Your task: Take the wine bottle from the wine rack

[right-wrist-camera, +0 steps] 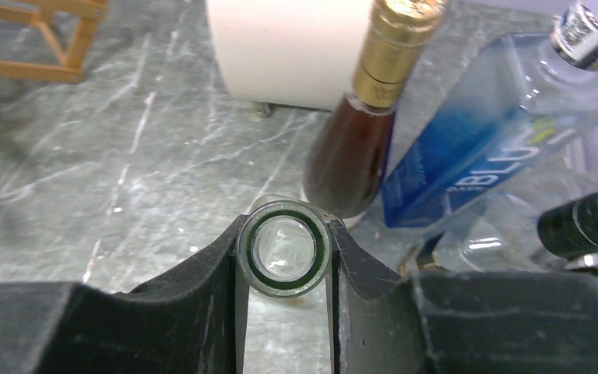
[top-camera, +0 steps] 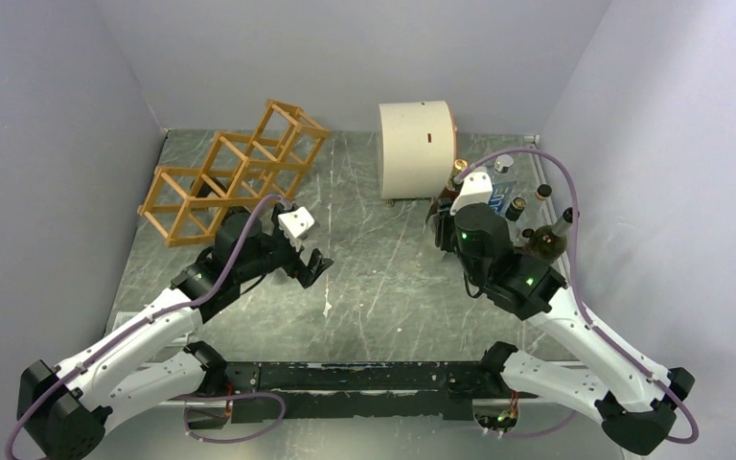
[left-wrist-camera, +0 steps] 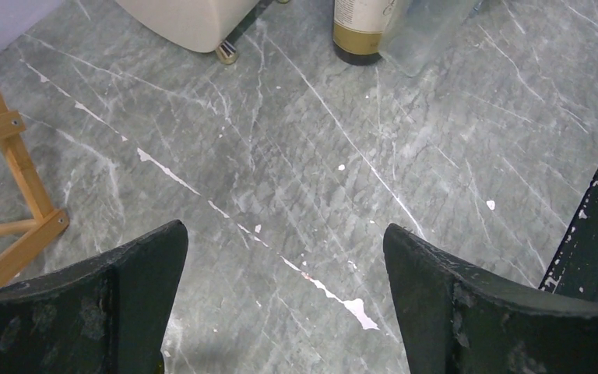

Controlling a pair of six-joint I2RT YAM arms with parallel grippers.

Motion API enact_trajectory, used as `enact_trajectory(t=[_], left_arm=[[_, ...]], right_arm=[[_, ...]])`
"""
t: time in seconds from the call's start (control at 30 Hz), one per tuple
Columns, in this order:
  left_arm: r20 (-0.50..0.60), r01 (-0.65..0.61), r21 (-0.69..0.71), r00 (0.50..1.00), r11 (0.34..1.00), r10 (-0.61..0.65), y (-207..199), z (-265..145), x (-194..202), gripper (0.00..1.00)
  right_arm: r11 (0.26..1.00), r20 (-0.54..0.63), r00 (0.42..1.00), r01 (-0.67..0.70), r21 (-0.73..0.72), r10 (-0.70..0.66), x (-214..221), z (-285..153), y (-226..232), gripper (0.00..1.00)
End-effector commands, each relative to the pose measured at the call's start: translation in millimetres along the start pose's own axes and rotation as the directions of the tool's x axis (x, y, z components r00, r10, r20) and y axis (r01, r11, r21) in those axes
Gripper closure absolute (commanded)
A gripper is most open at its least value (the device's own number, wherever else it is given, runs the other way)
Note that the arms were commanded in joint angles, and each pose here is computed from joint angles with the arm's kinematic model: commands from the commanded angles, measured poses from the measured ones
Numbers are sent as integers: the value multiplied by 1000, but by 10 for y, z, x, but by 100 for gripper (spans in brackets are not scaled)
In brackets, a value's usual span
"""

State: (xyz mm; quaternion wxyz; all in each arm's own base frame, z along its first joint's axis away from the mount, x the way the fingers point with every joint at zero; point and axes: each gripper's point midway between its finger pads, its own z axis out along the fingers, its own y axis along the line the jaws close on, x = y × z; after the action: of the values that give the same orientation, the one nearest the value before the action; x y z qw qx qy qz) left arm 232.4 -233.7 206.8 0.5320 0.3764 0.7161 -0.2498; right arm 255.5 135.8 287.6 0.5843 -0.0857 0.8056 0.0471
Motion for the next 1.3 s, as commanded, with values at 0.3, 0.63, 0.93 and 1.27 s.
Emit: enact_trajectory(t=[0.3, 0.63, 0.93, 1.27], left_arm=[[52, 0, -44, 999, 999, 2, 62, -42, -132, 1], [63, 3, -64, 998, 998, 2, 91, -73, -155, 1], [72, 4, -92, 997, 996, 3, 136, -104, -177, 1], [152, 13, -154, 988, 988, 11, 209, -281, -362, 1]], right_arm=[[956, 2, 1000, -24, 291, 24, 163, 116, -416, 100], [953, -24, 997, -65, 296, 75, 525, 267, -399, 100], [945, -6, 995, -90, 313, 97, 488, 197, -465, 61], [968, 74, 994, -98, 233, 83, -143, -2, -428, 19]])
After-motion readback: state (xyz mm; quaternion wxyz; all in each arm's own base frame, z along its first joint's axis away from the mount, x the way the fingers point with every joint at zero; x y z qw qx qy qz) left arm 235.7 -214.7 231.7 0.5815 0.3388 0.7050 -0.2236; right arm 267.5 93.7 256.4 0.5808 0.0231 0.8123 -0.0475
